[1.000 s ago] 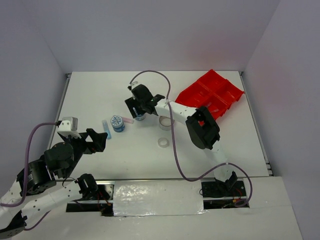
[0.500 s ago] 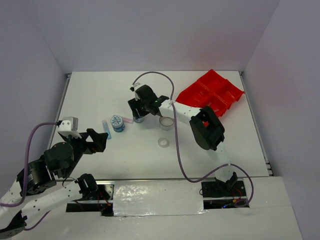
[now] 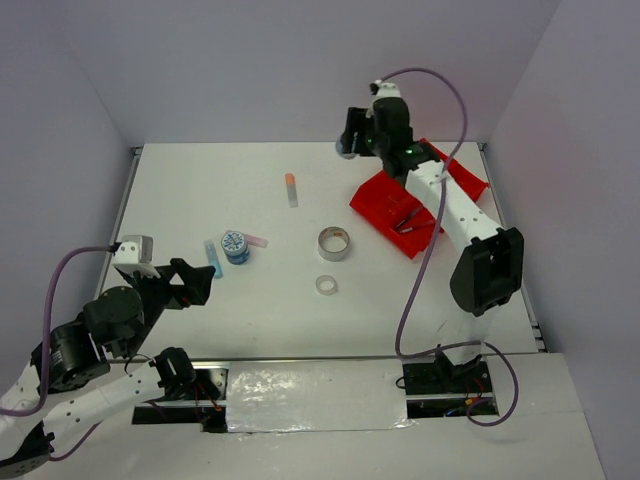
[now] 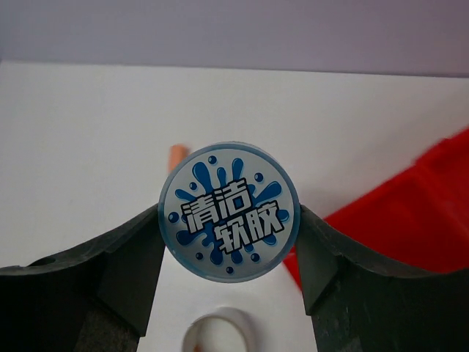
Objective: Sort the stationery into containers
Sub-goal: Place the stationery in the storage box.
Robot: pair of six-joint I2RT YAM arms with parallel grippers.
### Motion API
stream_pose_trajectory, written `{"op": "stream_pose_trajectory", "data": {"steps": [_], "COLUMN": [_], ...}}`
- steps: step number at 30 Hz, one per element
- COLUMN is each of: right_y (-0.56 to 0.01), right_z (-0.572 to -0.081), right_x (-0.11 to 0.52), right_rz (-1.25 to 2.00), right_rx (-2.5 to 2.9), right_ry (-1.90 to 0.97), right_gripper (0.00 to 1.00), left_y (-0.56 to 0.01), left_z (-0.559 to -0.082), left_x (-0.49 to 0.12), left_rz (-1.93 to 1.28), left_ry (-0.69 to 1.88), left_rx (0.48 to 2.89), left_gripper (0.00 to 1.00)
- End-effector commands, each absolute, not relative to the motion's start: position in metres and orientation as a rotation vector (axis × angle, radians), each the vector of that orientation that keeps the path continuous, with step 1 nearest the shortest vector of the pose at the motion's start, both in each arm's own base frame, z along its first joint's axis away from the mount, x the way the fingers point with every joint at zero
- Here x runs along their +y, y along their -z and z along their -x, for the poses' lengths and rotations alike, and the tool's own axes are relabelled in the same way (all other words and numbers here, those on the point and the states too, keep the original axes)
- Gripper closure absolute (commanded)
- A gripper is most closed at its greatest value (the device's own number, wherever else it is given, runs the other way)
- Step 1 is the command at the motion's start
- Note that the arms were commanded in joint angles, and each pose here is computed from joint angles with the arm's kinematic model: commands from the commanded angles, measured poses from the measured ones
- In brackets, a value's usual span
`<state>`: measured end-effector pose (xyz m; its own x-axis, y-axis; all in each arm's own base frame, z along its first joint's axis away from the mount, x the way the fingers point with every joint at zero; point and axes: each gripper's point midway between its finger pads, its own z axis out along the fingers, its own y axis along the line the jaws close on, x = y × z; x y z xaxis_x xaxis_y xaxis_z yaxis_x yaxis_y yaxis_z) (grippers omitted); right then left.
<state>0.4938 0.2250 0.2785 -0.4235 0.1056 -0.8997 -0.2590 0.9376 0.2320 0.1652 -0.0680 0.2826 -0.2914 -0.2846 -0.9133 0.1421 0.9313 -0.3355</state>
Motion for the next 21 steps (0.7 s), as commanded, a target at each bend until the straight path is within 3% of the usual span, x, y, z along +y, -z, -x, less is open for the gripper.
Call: {"op": "stream_pose_trajectory", "data": {"steps": [1, 8, 21], "right_y": [-0.281, -0.281, -0.231], "right_z": [-0.503, -0.54, -0.601], "right_x": [0.156, 0.048, -0.011], "right_rz": [-0.113, -0.352, -0.399], "right_rx": [2.003, 1.949, 2.018], "right_ry": [-0.214, -0.008, 0.068], "right_gripper": [1.0, 1.0, 1.0], "left_y": [-0.302, -0.299, -0.294], "left_z": [-0.164, -0.166, -0.169], "left_x": [-0.065, -0.071, -0.083], "left_rz": [0.121, 0.097, 0.038], "left_ry": [0.461, 0.454, 0.448], "left_rx": [1.758, 1.774, 1.801], "left_gripper": [0.01, 0.01, 0.01]}}
